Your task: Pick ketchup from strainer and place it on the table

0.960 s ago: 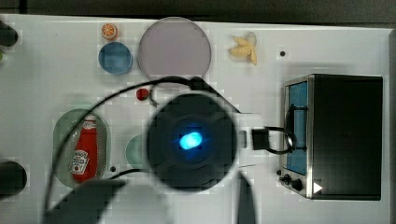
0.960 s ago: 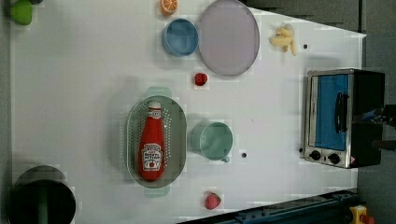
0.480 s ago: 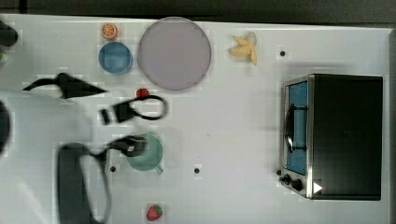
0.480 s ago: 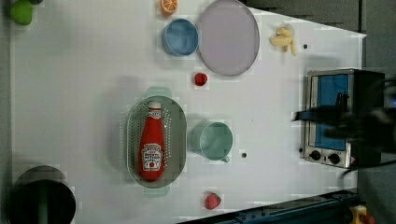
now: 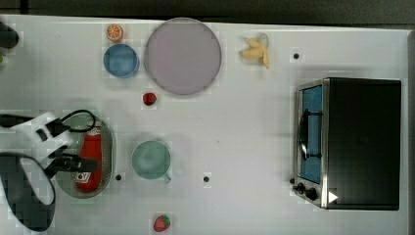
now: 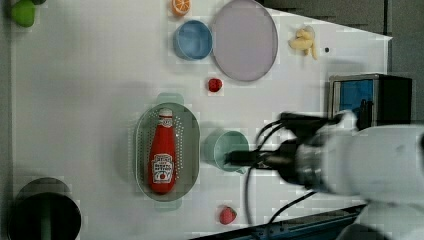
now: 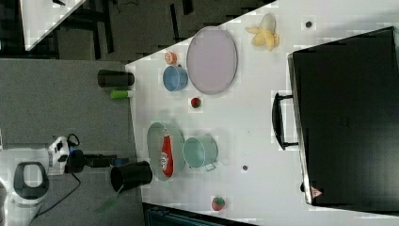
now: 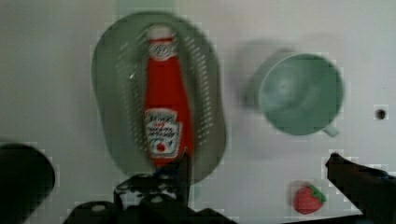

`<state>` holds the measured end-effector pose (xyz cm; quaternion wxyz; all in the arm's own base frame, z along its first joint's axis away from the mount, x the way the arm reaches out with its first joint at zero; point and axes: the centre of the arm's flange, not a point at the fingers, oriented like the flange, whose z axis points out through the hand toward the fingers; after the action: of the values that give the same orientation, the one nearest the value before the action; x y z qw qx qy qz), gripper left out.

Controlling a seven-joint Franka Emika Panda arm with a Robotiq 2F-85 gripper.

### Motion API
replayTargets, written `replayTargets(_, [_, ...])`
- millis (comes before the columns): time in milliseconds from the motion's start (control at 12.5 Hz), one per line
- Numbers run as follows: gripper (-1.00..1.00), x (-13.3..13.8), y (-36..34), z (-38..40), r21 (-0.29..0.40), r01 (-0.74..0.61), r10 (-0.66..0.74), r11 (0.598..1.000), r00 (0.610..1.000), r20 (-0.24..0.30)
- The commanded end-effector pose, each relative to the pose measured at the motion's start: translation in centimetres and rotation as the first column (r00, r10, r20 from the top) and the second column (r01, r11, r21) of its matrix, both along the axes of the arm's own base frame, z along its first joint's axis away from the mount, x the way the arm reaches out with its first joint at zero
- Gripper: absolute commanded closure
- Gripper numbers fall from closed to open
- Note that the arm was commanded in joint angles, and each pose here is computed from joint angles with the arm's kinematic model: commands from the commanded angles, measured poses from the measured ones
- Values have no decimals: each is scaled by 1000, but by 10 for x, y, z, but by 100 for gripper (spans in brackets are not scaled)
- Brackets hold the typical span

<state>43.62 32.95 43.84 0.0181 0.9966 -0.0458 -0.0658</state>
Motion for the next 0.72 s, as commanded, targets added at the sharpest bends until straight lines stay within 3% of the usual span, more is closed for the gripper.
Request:
replayTargets(80, [-100,-11,29,-16,57,-4,0,998,998,57])
replayTargets(240, [-100,-17,39,-49,94,28,-36,995,996,85])
replayTargets(480, [-100,-26,37,-105,88,53,-64,995,990,123])
replayTargets(720, [-100,-33,37,-157,110,51,-64,993,991,114])
